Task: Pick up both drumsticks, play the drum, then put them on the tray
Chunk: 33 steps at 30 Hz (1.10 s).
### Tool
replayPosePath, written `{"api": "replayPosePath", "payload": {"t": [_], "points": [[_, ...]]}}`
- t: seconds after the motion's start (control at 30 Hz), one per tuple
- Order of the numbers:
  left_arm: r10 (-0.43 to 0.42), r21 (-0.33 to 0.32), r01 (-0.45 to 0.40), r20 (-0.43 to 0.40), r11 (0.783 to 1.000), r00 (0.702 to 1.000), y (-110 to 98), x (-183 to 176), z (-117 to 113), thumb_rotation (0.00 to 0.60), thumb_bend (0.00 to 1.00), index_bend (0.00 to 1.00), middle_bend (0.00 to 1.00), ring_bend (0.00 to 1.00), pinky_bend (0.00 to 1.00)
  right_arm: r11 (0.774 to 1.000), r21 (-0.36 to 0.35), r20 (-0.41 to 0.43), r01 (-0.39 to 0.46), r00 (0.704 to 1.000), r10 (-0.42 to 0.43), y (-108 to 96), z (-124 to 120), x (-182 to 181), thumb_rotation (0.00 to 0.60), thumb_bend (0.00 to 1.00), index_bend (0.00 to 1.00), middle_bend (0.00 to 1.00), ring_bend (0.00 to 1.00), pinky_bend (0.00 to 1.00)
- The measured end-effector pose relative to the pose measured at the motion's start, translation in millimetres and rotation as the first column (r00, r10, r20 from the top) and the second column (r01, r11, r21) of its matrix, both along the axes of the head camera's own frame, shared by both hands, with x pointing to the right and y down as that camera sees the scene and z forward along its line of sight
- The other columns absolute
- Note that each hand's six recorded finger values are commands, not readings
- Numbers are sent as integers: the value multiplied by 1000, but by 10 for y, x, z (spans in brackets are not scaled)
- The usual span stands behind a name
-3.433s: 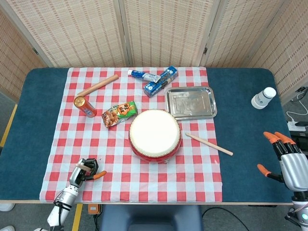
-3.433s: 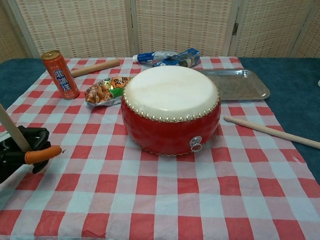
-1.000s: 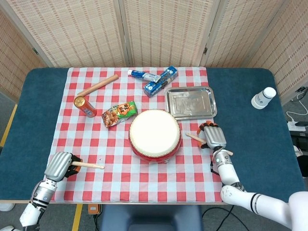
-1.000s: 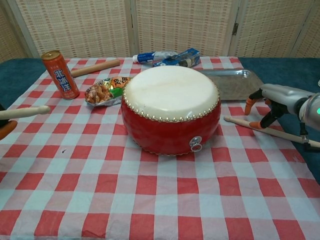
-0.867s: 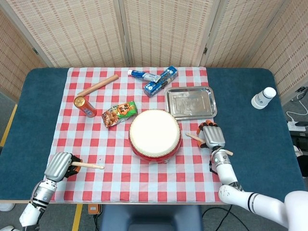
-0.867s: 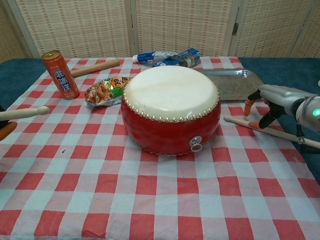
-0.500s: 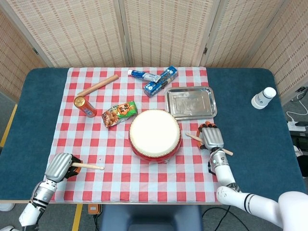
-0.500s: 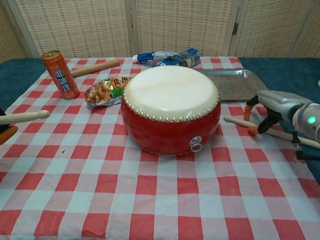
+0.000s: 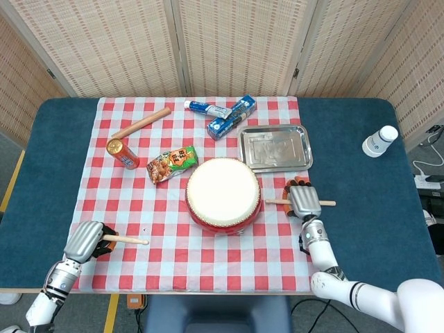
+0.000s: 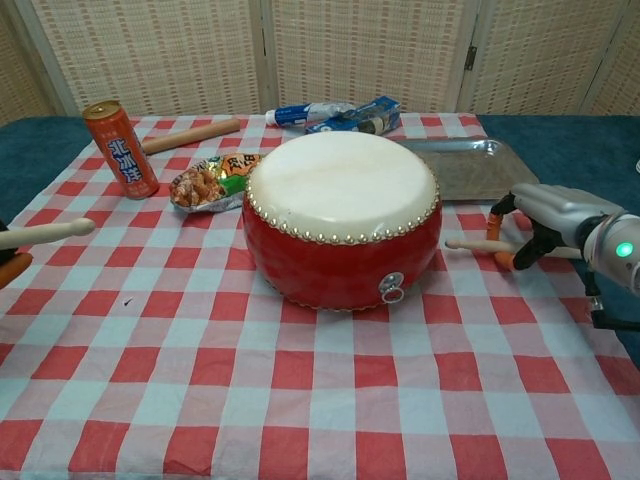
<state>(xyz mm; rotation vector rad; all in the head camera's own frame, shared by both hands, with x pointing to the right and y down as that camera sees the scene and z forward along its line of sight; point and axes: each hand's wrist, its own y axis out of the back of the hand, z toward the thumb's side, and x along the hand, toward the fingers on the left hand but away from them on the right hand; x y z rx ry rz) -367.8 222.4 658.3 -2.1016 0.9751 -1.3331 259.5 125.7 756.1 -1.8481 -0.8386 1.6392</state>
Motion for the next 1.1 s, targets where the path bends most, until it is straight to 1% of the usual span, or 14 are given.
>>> {"api": "replayPosePath", "payload": {"t": [0.13,0.2,0.23,0.33,0.43,0.53,0.57,0.6,0.63,0.67,0.77,0.87,0.97,1.1], "points": [[-2,-2,2,-1,1000,1000,1,-3,-8,600,598,1000,1000,1000,1000,998,9,101,-62,993,61,-6,-213,32,600,400,621,231,48,164],[-5,-3,5,-6,1000,1000,2,4,-12,600,598,1000,1000,1000,1000,993,-2,178,-119,977,118,-13,-331,83,600,400,621,232,79,167],[-6,-5,6,-8,1000,1000,3,8,-13,600,599,1000,1000,1000,1000,989,-11,214,-148,966,147,-16,-378,108,600,400,621,237,93,173],[-5,-10,5,-15,1000,1000,6,28,-13,600,597,1000,1000,1000,1000,966,-62,349,-252,901,258,-23,-509,200,600,400,626,285,168,224],[-2,-11,1,-19,1000,1000,4,52,-18,600,588,1000,1000,1000,1000,925,-145,487,-350,789,375,-24,-601,296,600,400,628,325,237,270],[2,-12,-2,-22,1000,1000,3,72,-27,600,585,1000,1000,1000,1000,872,-249,608,-422,633,480,-19,-664,377,600,400,605,344,267,303],[2,-13,-3,-23,1000,1000,1,76,-30,600,585,1000,1000,1000,1000,849,-293,647,-440,562,514,-15,-682,403,600,400,596,350,278,314],[4,-13,-4,-23,1000,1000,-2,81,-35,600,585,1000,1000,1000,1000,832,-326,674,-449,507,538,-11,-692,421,600,400,593,356,285,322],[5,-13,-5,-23,1000,1000,-4,84,-39,600,585,1000,1000,1000,1000,815,-359,696,-455,451,559,-7,-700,439,600,400,588,360,292,330],[5,-13,-5,-23,1000,1000,-7,86,-43,600,585,1000,1000,1000,1000,792,-403,720,-458,376,583,1,-705,464,600,401,585,363,296,334],[5,-14,-6,-22,1000,1000,-12,89,-52,600,582,1000,1000,1000,1000,738,-507,749,-445,196,633,24,-691,547,600,400,578,370,305,338],[5,-19,-5,-22,1000,1000,-8,93,-50,600,582,1000,1000,1000,1000,695,-590,740,-411,68,669,64,-622,658,600,400,567,374,311,341],[7,-26,-7,-23,1000,1000,2,96,-39,600,581,1000,1000,1000,1000,664,-648,719,-374,-11,695,99,-524,775,600,400,540,377,320,341],[14,-39,-15,-21,999,1000,17,96,-13,600,582,1000,1000,1000,1000,654,-681,705,-330,-51,708,112,-393,878,600,378,486,377,320,341]]}}
